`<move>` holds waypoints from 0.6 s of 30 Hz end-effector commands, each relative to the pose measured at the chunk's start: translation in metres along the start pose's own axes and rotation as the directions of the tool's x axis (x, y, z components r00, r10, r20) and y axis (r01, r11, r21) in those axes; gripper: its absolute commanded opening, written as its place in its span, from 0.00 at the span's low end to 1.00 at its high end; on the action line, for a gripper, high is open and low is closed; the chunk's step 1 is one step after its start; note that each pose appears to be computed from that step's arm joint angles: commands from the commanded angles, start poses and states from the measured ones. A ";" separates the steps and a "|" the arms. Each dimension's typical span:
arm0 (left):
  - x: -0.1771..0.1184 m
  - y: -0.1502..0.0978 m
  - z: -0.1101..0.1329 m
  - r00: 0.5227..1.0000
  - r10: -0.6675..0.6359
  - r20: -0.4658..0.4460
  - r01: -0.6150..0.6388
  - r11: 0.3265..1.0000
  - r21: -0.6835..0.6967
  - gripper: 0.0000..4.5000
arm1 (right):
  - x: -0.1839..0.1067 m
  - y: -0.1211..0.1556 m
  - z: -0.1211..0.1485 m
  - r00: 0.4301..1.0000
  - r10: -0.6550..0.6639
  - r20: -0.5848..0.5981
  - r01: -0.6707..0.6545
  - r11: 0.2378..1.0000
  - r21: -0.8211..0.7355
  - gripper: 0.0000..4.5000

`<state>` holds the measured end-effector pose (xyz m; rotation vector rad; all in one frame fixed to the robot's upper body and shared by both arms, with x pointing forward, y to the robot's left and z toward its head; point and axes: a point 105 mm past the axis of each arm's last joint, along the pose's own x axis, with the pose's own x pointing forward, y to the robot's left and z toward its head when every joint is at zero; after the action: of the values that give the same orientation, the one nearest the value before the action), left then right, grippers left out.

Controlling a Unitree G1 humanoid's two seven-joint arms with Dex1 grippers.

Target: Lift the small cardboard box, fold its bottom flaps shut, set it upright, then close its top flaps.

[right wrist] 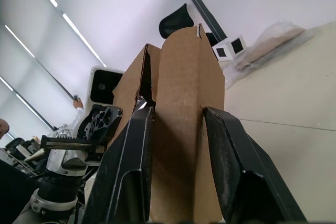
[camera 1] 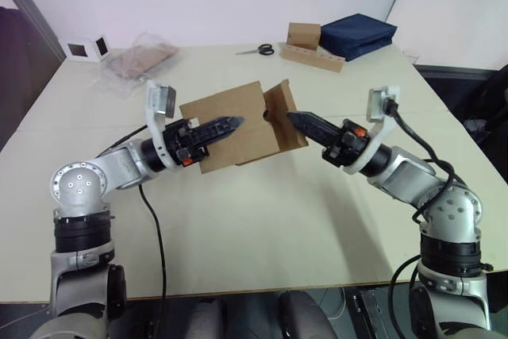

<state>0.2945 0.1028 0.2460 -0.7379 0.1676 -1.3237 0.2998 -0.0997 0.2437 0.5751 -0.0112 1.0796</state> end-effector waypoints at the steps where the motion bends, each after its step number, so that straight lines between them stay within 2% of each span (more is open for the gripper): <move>1: 0.000 -0.009 0.005 0.999 -0.029 0.026 0.028 0.999 0.034 0.00 | 0.002 0.012 0.011 0.998 0.044 0.045 -0.043 0.999 -0.026 0.34; 4: 0.000 -0.009 0.005 0.999 -0.029 0.024 0.028 0.999 0.034 0.00 | 0.003 0.015 0.012 0.997 0.052 0.051 -0.051 0.998 -0.024 0.18; 18: 0.002 -0.012 0.005 0.999 -0.041 0.019 0.041 0.999 0.031 0.00 | 0.006 0.010 0.006 1.000 0.006 0.028 -0.004 0.998 -0.055 0.18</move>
<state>0.2952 0.1027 0.2452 -0.7432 0.1703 -1.3122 0.2991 -0.0957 0.2448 0.5663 -0.0147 1.0645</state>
